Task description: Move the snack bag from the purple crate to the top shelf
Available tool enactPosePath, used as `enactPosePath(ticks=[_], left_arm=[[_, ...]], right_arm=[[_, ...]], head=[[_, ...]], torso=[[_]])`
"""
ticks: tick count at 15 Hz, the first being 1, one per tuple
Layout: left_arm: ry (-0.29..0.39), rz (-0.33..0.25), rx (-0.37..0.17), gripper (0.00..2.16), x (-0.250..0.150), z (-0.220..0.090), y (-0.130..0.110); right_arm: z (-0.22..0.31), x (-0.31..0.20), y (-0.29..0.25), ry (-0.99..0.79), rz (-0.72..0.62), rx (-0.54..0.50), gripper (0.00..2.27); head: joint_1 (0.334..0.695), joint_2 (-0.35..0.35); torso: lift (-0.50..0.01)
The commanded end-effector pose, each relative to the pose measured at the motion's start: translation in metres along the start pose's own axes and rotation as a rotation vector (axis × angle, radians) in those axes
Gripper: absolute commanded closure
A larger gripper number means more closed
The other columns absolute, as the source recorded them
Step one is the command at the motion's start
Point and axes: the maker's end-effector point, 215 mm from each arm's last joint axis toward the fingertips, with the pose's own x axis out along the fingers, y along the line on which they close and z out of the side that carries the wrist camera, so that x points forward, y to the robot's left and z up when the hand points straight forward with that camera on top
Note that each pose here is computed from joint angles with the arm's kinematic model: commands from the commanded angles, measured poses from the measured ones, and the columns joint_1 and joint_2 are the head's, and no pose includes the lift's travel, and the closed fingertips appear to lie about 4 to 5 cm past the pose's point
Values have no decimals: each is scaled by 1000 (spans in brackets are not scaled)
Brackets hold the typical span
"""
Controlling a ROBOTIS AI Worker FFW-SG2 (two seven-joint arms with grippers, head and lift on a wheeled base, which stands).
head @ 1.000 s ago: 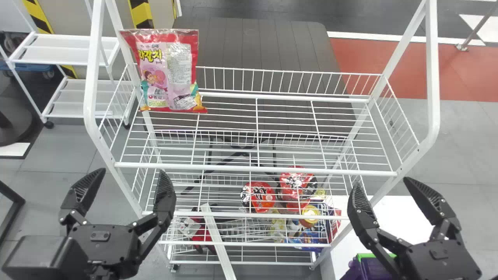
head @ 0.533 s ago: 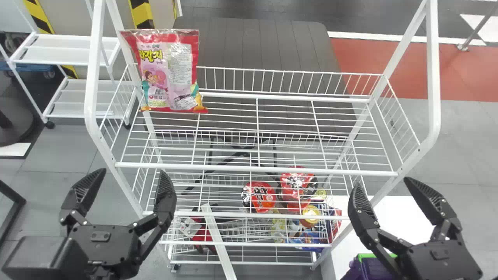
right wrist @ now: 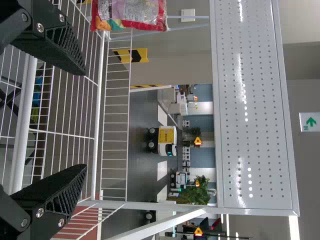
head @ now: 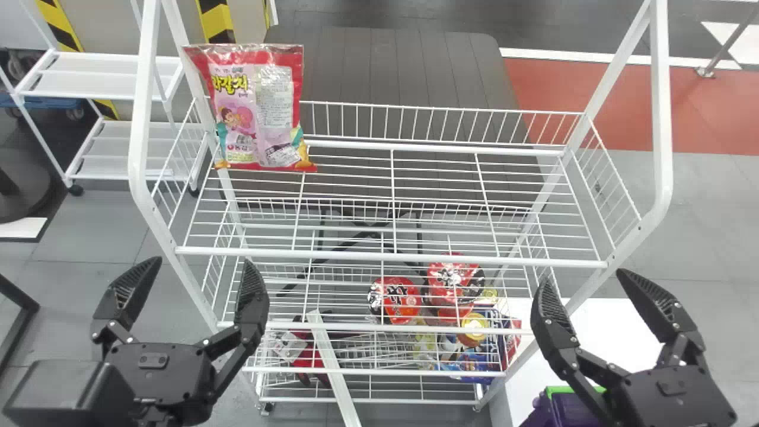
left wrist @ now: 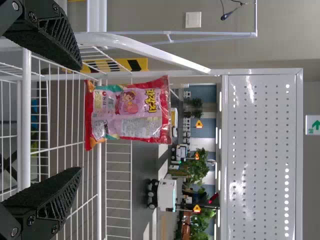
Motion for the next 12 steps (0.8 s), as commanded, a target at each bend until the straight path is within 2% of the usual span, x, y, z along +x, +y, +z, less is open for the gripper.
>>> enactPosePath(ticks=[1,12], left_arm=[[0,0,0,100,0,0,0],[2,0,0,100,0,-1,0]], right_arm=[[-8,1,2,36,3,1,181],[-8,1,2,31,2,-1,181]], head=[[695,-63],[695,-59]], torso=[[-18],[-61]])
